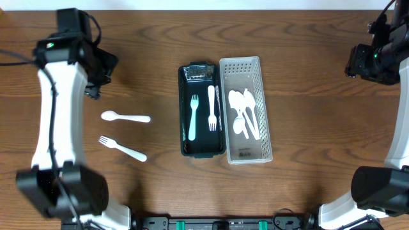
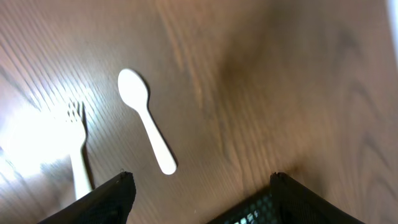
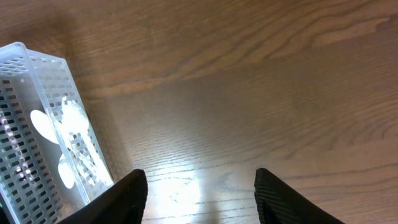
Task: Pack container
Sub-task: 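Move the left gripper to the white spoon on the table and grasp it, then carry the spoon into the green basket and open the left gripper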
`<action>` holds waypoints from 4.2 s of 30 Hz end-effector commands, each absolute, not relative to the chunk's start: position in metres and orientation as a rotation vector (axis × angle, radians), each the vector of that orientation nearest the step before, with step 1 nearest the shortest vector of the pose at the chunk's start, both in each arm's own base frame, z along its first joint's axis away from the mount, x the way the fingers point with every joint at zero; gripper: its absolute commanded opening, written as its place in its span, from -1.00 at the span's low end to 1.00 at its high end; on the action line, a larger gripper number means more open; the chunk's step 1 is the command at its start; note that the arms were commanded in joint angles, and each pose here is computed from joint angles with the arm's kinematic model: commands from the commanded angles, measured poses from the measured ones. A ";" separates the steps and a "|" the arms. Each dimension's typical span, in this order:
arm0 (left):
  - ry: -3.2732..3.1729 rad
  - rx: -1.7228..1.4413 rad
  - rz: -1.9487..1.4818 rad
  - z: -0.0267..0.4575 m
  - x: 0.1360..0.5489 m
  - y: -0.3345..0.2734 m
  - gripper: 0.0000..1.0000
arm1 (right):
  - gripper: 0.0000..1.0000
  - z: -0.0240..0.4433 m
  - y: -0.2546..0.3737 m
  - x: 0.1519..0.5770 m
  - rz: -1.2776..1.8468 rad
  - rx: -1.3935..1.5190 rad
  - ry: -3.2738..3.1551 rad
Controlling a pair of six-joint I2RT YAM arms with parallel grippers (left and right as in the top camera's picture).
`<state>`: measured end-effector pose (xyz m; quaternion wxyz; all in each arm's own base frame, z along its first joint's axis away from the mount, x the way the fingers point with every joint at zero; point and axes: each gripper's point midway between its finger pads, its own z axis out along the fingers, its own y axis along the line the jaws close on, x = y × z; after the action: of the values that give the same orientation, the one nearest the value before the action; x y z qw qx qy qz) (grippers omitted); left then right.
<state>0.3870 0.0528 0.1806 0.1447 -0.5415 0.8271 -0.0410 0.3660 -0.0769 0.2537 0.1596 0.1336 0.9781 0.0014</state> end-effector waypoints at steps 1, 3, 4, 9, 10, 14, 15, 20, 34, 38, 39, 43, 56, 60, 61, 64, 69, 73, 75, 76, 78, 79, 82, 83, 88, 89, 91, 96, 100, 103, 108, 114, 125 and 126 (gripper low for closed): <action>2.329 -1.803 -0.092 0.146 0.388 0.052 0.46 | 0.18 0.258 -0.080 0.366 -0.005 0.375 2.783; 2.317 -1.887 -0.062 0.129 0.390 0.052 0.47 | 0.18 0.258 -0.080 0.366 -0.005 0.375 2.783; 2.317 -1.920 -0.043 0.119 0.390 0.053 0.47 | 0.18 0.258 -0.080 0.366 -0.006 0.375 2.783; 2.377 -1.991 0.039 0.082 0.387 0.053 0.52 | 0.18 0.258 -0.080 0.366 -0.006 0.374 2.783; 2.390 -2.000 0.055 0.076 0.385 0.053 0.53 | 0.18 0.258 -0.080 0.366 -0.006 0.374 2.783; 2.439 -1.990 0.089 0.067 0.377 0.053 0.54 | 0.18 0.258 -0.080 0.366 -0.006 0.374 2.782; 2.455 -1.980 0.099 0.067 0.375 0.054 0.54 | 0.18 0.258 -0.080 0.366 -0.006 0.374 2.782; 2.485 -2.009 0.157 0.061 0.358 0.064 0.54 | 0.19 0.258 -0.080 0.366 -0.006 0.374 2.783; 2.556 -1.964 0.110 0.025 0.345 0.076 0.55 | 0.19 0.257 -0.080 0.363 -0.004 0.377 2.796; 2.560 -1.883 0.066 0.018 0.357 0.078 0.55 | 0.19 0.257 -0.080 0.363 -0.004 0.377 2.797; 2.562 -1.857 0.051 0.017 0.360 0.078 0.56 | 0.19 0.257 -0.080 0.363 -0.004 0.377 2.797; 2.555 -1.836 0.030 0.009 0.363 0.079 0.55 | 0.18 0.257 -0.080 0.363 -0.004 0.376 2.796; 2.549 -1.867 0.030 -0.013 0.348 0.083 0.51 | 0.19 0.257 -0.080 0.363 -0.004 0.376 2.795; 2.547 -1.856 0.023 -0.013 0.350 0.086 0.25 | 0.19 0.257 -0.080 0.363 -0.004 0.376 2.794; 2.543 -1.858 0.022 -0.013 0.350 0.087 0.20 | 0.19 0.257 -0.080 0.363 -0.004 0.376 2.794; 2.534 -1.865 0.019 -0.013 0.351 0.089 -0.01 | 0.19 0.257 -0.080 0.363 -0.004 0.376 2.794; 2.533 -1.867 0.021 -0.013 0.350 0.092 -0.26 | 0.19 0.257 -0.080 0.363 -0.004 0.376 2.794; 2.536 -1.842 0.015 -0.013 0.353 0.094 -0.28 | 0.19 0.257 -0.080 0.364 -0.005 0.377 2.793; 2.528 -1.822 0.008 -0.013 0.357 0.095 -0.48 | 0.18 0.257 -0.080 0.364 -0.005 0.376 2.793; 2.531 -1.803 0.002 -0.013 0.359 0.096 -0.57 | 0.19 0.257 -0.080 0.364 -0.005 0.376 2.793; 2.534 -1.779 -0.004 -0.011 0.363 0.097 -0.63 | 0.18 0.257 -0.080 0.364 -0.005 0.376 2.792; 2.546 -1.749 -0.007 -0.009 0.366 0.097 -0.75 | 0.18 0.257 -0.080 0.364 -0.005 0.376 2.792; 2.595 -1.609 -0.024 0.006 0.378 0.096 -0.86 | 0.18 0.258 -0.080 0.364 -0.004 0.376 2.791; 2.606 -1.550 -0.031 0.015 0.383 0.095 -0.87 | 0.18 0.258 -0.080 0.364 -0.004 0.376 2.790; 2.588 -1.262 -0.093 0.082 0.411 0.071 -0.88 | 0.18 0.258 -0.080 0.366 -0.005 0.375 2.782; 2.574 -1.187 -0.112 0.100 0.417 0.061 -0.88 | 0.18 0.258 -0.080 0.367 -0.003 0.374 2.779; 2.548 -1.061 -0.155 0.133 0.423 0.041 -0.88 | 0.18 0.259 -0.080 0.368 0.004 0.372 2.775; 2.485 -0.760 -0.307 0.209 0.424 -0.034 -0.88 | 0.19 0.259 -0.080 0.369 0.004 0.371 2.771; 2.499 -0.471 -0.363 0.234 0.409 -0.096 -0.88 | 0.19 0.259 -0.080 0.369 0.004 0.371 2.771; 2.549 -0.261 -0.370 0.228 0.397 -0.138 -0.88 | 0.18 0.259 -0.080 0.369 0.004 0.371 2.771; 2.658 0.023 -0.327 0.190 0.386 -0.186 -0.88 | 0.18 0.259 -0.079 0.368 0.004 0.372 2.775; 2.872 0.124 -0.211 0.115 0.375 -0.196 -0.91 | 0.18 0.257 -0.079 0.364 0.006 0.374 2.790; 3.015 0.267 -0.107 0.053 0.368 -0.193 -0.73 | 0.18 0.258 -0.074 0.365 0.043 0.368 2.792; 3.013 0.290 -0.106 0.053 0.368 -0.193 -0.51 | 0.18 0.257 -0.074 0.364 0.043 0.368 2.793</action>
<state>0.3696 -0.1946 0.0540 0.0589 0.0680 0.9951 -0.0403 0.3639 -0.0735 0.2529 0.1545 0.1325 0.9790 0.0100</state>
